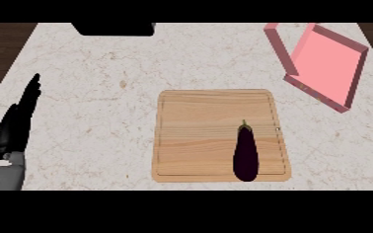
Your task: Pick the cupcake from the cutting board and place it in the cardboard box
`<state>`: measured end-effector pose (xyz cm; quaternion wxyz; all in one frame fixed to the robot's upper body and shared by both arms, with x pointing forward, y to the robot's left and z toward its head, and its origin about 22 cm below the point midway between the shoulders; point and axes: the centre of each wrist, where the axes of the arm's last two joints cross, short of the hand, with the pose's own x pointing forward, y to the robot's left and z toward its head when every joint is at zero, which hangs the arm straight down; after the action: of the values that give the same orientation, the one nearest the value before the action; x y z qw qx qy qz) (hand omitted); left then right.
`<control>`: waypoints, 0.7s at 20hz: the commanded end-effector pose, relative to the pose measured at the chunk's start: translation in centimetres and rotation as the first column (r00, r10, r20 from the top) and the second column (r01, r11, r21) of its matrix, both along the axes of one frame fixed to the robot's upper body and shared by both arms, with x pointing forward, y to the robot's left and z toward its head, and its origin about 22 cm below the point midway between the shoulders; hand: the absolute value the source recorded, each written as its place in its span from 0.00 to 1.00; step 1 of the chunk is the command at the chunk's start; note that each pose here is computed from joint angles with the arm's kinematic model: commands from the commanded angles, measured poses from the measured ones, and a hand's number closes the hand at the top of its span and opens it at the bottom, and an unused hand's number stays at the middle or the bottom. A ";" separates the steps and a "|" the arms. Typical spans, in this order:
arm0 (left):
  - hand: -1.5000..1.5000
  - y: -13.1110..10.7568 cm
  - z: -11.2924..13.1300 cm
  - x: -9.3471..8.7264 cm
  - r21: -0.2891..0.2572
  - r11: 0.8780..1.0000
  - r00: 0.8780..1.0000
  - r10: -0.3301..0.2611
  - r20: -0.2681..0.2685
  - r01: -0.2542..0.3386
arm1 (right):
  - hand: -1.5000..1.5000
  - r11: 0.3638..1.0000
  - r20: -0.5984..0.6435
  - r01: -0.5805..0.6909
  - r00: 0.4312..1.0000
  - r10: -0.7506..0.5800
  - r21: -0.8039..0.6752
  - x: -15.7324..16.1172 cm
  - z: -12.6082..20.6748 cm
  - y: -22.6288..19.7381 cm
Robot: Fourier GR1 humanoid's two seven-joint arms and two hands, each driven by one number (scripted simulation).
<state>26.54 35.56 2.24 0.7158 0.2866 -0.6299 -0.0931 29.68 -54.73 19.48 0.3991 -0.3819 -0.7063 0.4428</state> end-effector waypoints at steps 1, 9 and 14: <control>0.50 -0.9 -1.2 0.1 -0.006 0.999 0.999 -0.037 -0.005 0.037 | 1.00 0.992 0.002 -0.088 0.996 0.088 0.091 -0.9 1.7 -2.0; 0.50 -0.6 -0.5 0.4 0.012 0.999 0.999 -0.036 -0.003 0.036 | 1.00 0.963 -0.053 -0.098 0.992 0.115 0.253 3.7 2.5 1.2; 0.50 -2.6 0.7 1.6 -0.004 0.998 0.998 -0.060 0.004 0.060 | 1.00 0.939 -0.147 -0.077 0.980 0.133 0.335 7.3 1.9 4.8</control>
<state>27.86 33.99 2.21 0.7125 0.2741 -0.6359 -0.1134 35.05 -51.83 21.11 0.4581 -0.2971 -0.7500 0.3735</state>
